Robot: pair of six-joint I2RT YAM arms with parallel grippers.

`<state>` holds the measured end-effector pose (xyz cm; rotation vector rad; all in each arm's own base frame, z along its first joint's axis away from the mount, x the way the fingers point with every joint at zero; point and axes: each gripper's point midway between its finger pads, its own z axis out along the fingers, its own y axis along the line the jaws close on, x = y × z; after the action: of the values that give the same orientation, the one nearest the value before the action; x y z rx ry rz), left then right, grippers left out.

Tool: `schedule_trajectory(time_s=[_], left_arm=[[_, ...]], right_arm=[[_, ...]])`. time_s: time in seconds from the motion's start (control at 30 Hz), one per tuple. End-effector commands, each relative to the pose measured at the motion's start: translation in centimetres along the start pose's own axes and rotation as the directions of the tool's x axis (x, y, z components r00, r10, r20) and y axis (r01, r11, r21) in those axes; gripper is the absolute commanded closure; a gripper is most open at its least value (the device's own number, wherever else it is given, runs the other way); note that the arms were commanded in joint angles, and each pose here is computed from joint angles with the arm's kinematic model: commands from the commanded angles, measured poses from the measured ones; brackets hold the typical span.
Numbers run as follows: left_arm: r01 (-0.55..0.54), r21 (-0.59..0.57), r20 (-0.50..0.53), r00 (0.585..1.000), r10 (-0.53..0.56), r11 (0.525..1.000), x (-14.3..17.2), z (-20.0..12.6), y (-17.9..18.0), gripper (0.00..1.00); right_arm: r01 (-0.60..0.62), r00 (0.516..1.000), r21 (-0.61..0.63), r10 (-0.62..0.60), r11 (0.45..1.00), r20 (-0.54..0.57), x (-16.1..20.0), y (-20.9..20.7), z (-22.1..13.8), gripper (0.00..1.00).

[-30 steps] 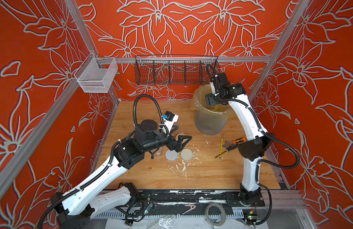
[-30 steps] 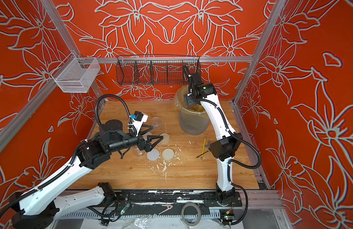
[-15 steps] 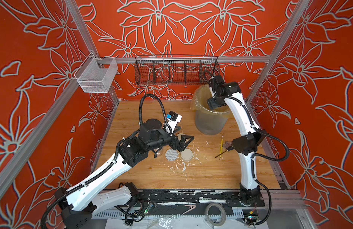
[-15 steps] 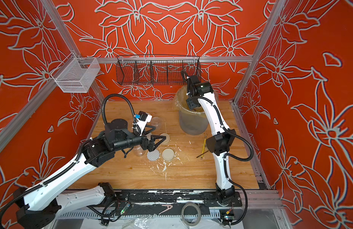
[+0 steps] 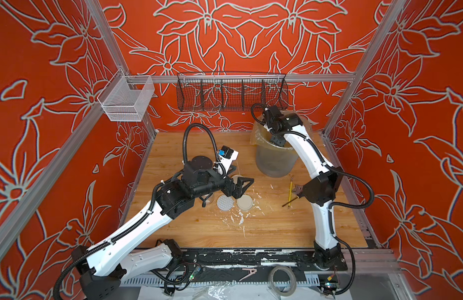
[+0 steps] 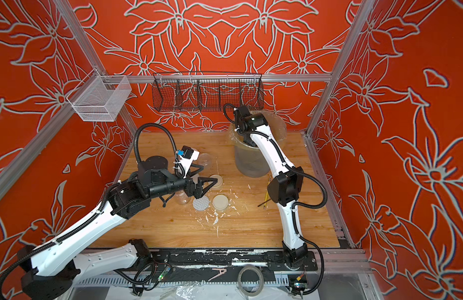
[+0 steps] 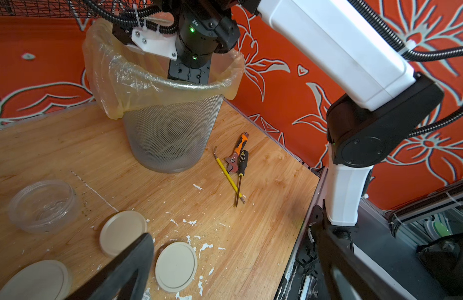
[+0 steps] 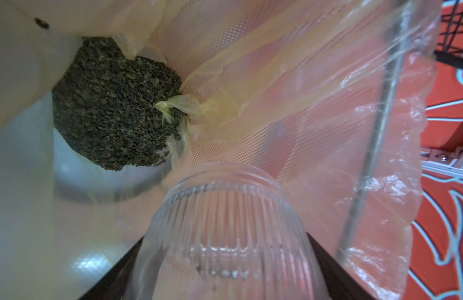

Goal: Empty moldy tea leaves from jars
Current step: Pour the moldy tea leaves from the jar into the trash bin.

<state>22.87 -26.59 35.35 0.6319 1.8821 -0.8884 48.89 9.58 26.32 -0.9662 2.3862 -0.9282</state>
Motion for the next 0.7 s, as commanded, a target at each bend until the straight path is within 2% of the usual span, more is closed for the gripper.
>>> schedule_trajectory(time_s=[0.0,0.1,0.2,0.27,0.33,0.5,0.53,0.63,0.67], left_arm=[[-0.031,0.009,0.051,0.998,0.031,0.999,-1.7,-0.9,-0.7,0.03],[-0.024,0.017,0.049,0.999,0.023,1.0,-1.7,-0.6,-0.8,0.03],[-0.022,0.026,0.045,0.999,0.021,0.999,-1.9,-0.2,-0.9,0.03],[-0.02,0.033,0.044,0.999,0.019,0.999,-2.1,-0.1,-1.1,0.03],[-0.021,0.041,0.044,0.999,0.019,0.999,-2.4,-0.1,-1.3,0.03],[-0.011,0.058,0.057,0.998,0.008,0.998,-2.9,-0.1,-1.7,0.03],[-0.008,0.062,0.064,0.998,0.004,0.998,-3.0,-0.1,-1.8,0.03],[0.009,0.076,0.085,0.996,-0.016,0.997,-3.4,0.1,-2.0,0.03],[0.023,0.078,0.098,0.995,-0.031,0.997,-3.7,0.2,-2.0,0.02]], right_arm=[[0.002,0.999,0.092,-0.007,0.996,0.051,-0.1,-3.0,-2.4,0.83],[-0.126,0.987,0.103,0.114,0.987,0.117,-0.9,-4.2,-3.5,0.83],[-0.318,0.926,-0.035,0.319,0.947,0.202,-1.3,-4.7,-5.4,0.83],[-0.448,0.855,-0.146,0.471,0.882,0.217,-0.8,-5.2,-6.5,0.83],[-0.526,0.787,-0.258,0.579,0.81,0.212,-0.4,-5.4,-7.3,0.84],[-0.603,0.634,-0.501,0.754,0.62,0.171,-0.2,-4.7,-7.6,0.84],[-0.615,0.617,-0.506,0.769,0.605,0.169,0.0,-4.6,-7.2,0.84],[-0.657,0.643,-0.393,0.75,0.643,0.153,1.6,-5.1,-5.6,0.87],[-0.65,0.653,-0.4,0.744,0.646,0.14,1.9,-4.9,-5.9,0.87]])
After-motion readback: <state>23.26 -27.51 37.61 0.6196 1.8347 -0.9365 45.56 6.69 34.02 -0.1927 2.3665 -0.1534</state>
